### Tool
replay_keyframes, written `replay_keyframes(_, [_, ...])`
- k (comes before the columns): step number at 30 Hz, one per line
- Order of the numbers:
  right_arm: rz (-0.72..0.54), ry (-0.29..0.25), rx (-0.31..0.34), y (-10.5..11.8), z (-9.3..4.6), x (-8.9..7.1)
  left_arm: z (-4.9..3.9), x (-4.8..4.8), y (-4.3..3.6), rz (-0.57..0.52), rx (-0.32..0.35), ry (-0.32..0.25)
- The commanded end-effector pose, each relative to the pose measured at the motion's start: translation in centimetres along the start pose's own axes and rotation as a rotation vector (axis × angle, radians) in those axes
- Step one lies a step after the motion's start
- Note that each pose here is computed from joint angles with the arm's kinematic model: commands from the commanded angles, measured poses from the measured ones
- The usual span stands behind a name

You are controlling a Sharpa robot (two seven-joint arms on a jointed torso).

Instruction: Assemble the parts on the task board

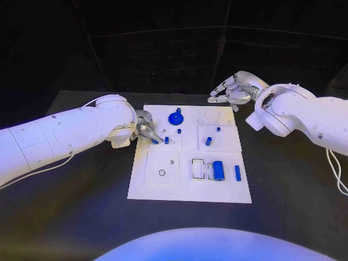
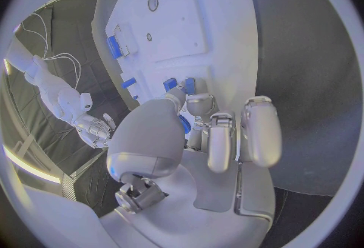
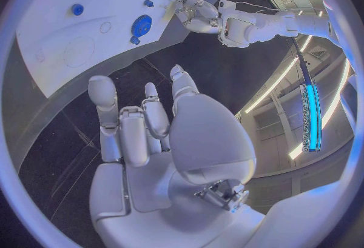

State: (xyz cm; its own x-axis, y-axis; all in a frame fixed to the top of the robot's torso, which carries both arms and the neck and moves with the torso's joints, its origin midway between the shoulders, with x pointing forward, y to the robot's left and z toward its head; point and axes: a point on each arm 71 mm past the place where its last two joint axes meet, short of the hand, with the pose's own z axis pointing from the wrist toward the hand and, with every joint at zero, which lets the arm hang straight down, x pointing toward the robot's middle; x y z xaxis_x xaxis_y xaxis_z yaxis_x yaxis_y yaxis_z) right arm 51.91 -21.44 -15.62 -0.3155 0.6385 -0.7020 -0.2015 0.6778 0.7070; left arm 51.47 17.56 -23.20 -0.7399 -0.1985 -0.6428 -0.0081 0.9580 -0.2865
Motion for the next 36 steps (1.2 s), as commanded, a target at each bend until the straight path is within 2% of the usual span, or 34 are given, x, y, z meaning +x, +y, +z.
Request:
replay_keyframes(1, [-0.001, -0.006, -0.011, 0.18, 0.05, -0.1, 0.17, 0.59, 0.3, 0.027, -0.026, 0.037])
replay_keyframes(24, [0.0, -0.007, -0.01, 0.17, -0.01, -0.13, 0.47, 0.15, 0.5, 0.027, -0.056, 0.035])
replay_keyframes(36, [0.0, -0.007, -0.01, 0.18, -0.04, -0.14, 0.5, 0.17, 0.12, 0.021, -0.043, 0.028])
